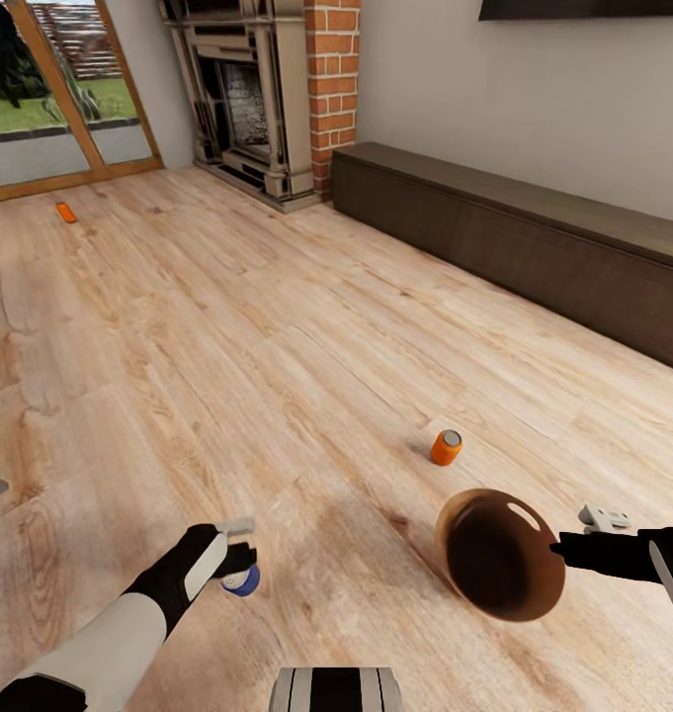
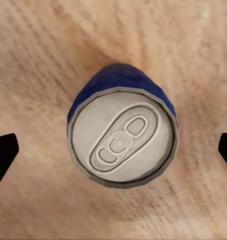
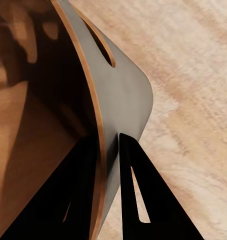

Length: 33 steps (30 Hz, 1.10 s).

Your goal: Put the three can of soda from the living room inside the tash can in the kitchen.

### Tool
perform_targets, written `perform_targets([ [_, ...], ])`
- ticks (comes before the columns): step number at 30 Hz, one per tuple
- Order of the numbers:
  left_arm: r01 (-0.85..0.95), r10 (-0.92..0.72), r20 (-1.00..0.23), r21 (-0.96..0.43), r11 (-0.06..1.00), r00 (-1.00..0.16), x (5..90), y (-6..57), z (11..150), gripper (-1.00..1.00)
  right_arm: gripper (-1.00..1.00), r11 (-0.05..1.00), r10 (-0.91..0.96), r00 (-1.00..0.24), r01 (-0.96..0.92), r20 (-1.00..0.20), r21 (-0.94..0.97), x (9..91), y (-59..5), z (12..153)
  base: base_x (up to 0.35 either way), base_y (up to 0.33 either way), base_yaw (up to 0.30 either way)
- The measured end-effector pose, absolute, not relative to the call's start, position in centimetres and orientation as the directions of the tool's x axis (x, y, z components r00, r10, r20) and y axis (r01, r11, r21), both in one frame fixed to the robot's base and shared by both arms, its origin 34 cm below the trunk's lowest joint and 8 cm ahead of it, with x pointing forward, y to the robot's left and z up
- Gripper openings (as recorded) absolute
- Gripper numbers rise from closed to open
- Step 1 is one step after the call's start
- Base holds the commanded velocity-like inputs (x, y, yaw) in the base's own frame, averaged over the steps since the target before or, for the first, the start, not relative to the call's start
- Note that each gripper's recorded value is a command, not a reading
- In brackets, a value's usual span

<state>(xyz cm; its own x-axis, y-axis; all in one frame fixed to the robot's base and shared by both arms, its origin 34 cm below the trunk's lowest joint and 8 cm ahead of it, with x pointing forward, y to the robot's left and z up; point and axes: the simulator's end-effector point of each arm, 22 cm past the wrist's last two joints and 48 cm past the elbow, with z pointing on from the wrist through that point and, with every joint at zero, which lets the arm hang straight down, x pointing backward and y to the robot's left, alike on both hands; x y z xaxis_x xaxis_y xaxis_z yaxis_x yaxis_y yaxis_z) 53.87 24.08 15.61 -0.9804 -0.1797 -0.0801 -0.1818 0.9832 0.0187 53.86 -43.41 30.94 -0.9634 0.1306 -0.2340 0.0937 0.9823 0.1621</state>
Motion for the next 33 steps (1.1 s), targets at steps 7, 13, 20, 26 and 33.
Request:
perform_targets([
  [7, -0.185, -0.182, -0.109, 0.022, 0.982, -0.977, 55.4, 24.3, 16.2, 1.0, -1.0, 0.982, 0.13, -0.963, 0.094, -0.234, 0.162, 53.9, -43.4, 30.9, 0.0, 0.0, 0.0],
  [13, -0.189, -0.186, -0.098, 0.024, 0.982, -0.978, 55.1, 24.2, 15.5, 1.0, -1.0, 0.981, 0.134, -0.964, 0.095, -0.231, 0.171, 53.9, -43.7, 30.8, 0.0, 0.0, 0.0],
  [20, -0.19, -0.188, -0.07, 0.028, 0.981, -0.98, 54.2, 24.1, 14.1, 1.0, -1.0, 0.979, 0.127, -0.966, 0.085, -0.226, 0.184, 54.1, -44.2, 30.6, 0.0, 0.0, 0.0],
  [26, -0.19, -0.188, -0.05, 0.031, 0.981, -0.981, 53.4, 24.1, 13.2, 1.0, -1.0, 0.979, 0.114, -0.968, 0.071, -0.225, 0.191, 54.3, -44.3, 30.6, 0.0, 0.0, 0.0],
  [33, -0.191, -0.189, -0.05, 0.03, 0.981, -0.981, 53.4, 24.1, 13.2, 1.0, -1.0, 0.98, 0.107, -0.968, 0.065, -0.226, 0.188, 54.3, -44.2, 30.6, 0.0, 0.0, 0.0],
])
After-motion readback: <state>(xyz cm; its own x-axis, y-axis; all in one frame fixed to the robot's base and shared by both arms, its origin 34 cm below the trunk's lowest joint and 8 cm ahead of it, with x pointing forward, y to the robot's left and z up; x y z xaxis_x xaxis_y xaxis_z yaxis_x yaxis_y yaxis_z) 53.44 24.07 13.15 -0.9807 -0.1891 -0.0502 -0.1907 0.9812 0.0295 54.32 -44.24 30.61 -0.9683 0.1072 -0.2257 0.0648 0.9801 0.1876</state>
